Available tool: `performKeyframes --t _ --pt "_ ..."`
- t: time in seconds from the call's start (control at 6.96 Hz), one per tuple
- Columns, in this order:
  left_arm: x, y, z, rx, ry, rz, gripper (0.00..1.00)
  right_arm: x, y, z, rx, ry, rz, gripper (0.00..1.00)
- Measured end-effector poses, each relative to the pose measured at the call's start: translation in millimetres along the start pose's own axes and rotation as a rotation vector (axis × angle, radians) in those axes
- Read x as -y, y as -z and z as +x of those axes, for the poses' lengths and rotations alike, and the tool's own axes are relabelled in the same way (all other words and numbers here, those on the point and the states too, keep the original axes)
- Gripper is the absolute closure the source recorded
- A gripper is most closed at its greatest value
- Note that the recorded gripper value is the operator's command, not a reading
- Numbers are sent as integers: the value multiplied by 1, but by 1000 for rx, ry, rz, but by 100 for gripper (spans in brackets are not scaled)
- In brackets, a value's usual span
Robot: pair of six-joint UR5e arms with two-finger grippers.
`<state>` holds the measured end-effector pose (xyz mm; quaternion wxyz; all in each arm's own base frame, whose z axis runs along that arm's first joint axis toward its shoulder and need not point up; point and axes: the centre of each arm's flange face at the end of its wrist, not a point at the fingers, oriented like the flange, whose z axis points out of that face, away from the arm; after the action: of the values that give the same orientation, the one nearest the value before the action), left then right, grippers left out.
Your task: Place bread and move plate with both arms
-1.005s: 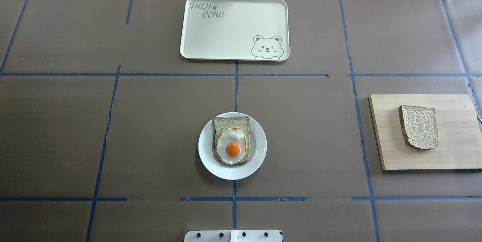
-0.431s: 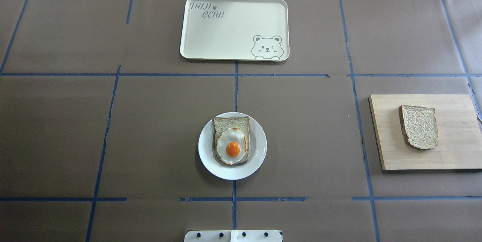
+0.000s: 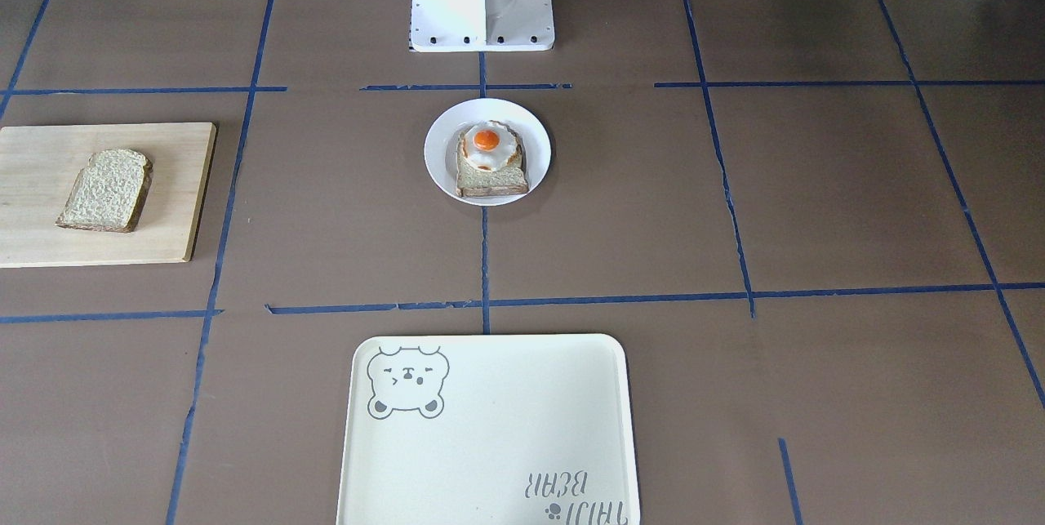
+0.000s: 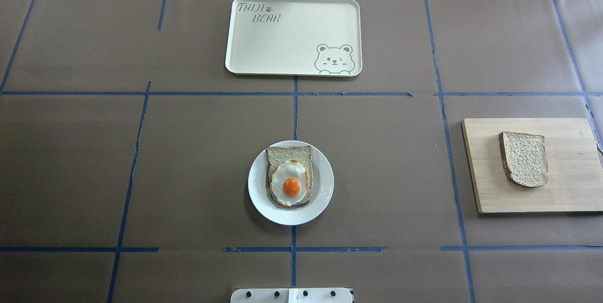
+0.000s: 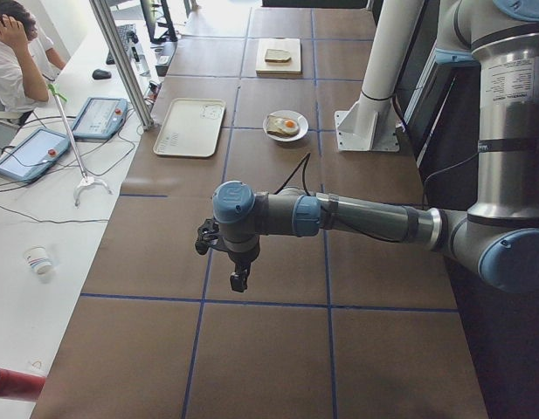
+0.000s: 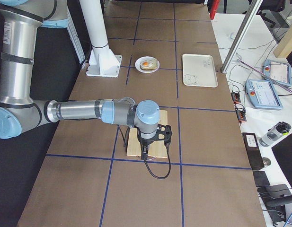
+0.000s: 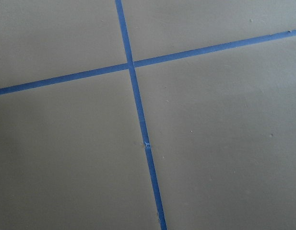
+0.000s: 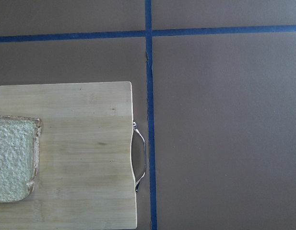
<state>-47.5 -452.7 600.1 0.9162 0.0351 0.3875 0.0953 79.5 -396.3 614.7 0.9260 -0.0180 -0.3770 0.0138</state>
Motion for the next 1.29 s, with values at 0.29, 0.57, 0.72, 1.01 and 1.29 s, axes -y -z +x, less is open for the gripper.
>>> performKeyframes --t 0.29,0.57,0.72,1.01,1.29 --pt "1 2 1 2 -1 5 0 0 -1 -1 -1 8 1 0" --pt "-1 0 1 -3 1 4 0 0 -3 -3 7 13 -3 0" --pt "2 0 3 -7 -4 8 0 1 -6 -7 21 19 -9 0" --pt "8 3 13 -32 50 24 0 7 -21 -34 64 107 -12 0" --pt "11 4 18 -41 59 41 0 10 -39 -61 102 196 -15 2"
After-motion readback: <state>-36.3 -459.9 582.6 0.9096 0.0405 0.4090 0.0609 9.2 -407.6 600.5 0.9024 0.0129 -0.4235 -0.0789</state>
